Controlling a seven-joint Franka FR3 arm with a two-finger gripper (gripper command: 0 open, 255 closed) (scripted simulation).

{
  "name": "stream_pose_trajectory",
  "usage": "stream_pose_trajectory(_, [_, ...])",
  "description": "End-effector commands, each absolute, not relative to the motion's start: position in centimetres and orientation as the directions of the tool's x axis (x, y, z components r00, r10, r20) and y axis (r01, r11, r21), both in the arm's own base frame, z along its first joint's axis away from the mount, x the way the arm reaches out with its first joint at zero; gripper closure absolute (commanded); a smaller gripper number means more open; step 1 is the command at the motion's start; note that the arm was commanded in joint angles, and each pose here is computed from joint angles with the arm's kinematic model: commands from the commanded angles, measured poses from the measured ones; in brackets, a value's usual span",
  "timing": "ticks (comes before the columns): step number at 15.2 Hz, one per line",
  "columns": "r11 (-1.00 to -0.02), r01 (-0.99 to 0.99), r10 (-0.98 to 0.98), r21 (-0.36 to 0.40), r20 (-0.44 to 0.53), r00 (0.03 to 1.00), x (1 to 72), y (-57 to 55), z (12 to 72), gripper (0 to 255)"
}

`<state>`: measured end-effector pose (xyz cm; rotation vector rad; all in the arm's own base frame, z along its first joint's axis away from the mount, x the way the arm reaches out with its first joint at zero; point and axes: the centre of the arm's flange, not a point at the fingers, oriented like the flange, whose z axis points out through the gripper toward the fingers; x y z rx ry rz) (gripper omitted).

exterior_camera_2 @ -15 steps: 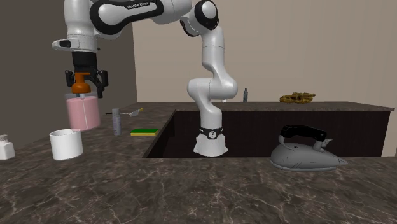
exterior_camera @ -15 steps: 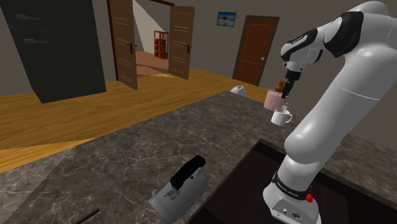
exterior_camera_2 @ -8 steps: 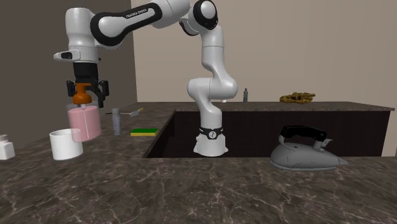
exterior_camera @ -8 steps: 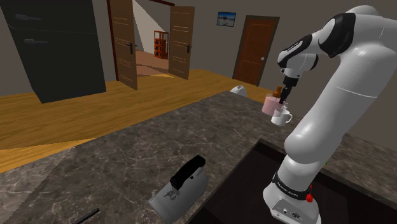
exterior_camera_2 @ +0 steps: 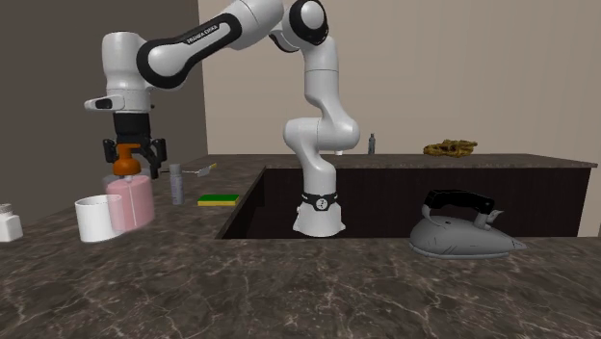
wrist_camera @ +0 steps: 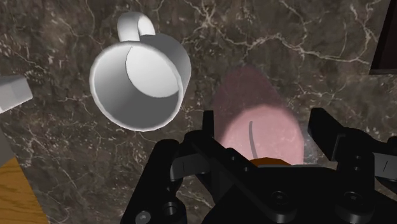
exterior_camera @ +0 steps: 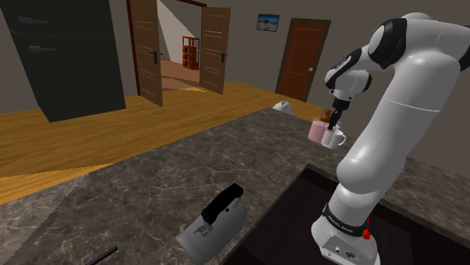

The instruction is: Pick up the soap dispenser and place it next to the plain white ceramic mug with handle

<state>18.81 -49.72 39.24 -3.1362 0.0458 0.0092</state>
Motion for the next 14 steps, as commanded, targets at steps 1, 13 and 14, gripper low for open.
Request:
stream_pose_trajectory(1, [-1.0,-0.029,-0.029,-0.004,-0.005,1.0,18.8,-49.7,38.2,255])
stream_pose_trajectory(13, [-1.0,-0.029,-0.029,-0.004,-0.005,1.0,18.8,-49.7,35.1,255])
stream_pose_trajectory(14, [-1.0,-0.029,-0.029,-0.004,-0.005,1.0,18.8,-49.7,35.1,255])
